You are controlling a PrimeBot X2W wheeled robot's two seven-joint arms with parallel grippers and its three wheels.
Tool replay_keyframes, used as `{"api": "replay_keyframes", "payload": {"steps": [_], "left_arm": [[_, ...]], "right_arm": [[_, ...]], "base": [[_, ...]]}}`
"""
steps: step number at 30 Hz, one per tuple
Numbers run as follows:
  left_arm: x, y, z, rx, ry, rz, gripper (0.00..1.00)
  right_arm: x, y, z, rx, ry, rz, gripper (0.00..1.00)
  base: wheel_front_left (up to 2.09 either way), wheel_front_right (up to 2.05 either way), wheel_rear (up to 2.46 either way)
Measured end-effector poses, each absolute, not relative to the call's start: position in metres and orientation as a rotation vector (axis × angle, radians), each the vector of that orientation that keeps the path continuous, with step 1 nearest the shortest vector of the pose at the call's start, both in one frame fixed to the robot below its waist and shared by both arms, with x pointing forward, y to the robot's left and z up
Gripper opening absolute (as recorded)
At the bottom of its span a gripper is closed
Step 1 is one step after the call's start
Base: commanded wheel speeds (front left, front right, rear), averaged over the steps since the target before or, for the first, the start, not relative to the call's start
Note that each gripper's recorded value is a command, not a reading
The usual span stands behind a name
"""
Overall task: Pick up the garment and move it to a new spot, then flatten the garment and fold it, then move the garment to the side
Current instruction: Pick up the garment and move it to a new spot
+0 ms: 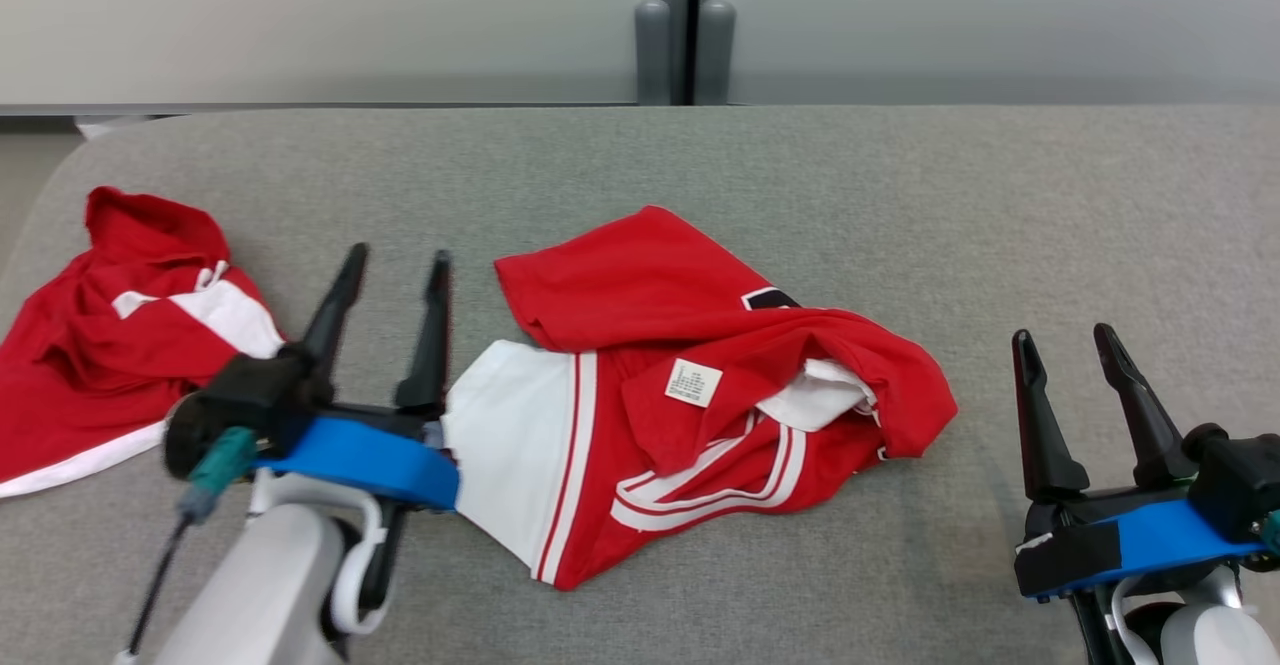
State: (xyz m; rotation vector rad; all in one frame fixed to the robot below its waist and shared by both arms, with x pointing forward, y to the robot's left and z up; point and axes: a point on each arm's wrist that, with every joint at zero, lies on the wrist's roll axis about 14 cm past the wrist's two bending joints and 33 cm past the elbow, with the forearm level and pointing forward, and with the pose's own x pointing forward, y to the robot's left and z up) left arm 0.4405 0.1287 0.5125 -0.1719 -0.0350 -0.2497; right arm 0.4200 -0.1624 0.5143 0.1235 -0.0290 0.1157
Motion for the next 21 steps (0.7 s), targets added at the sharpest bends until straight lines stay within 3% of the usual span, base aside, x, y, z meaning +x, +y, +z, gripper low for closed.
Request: {"api": "replay_keyframes", "payload": {"steps": [7, 21], "left_arm": [[0.417, 0.189, 0.52, -0.125, -0.061, -0.119, 1.0], [0.371, 0.183, 0.508, -0.072, -0.029, -0.18, 1.0]], "right_arm": [[0.416, -0.152, 0.519, 0.124, -0.03, 0.145, 1.0], [0.378, -0.166, 0.526, 0.1, -0.013, 0.113, 1.0]], "base": [[0.0, 0.0, 0.0], [0.0, 0.0, 0.0]]}}
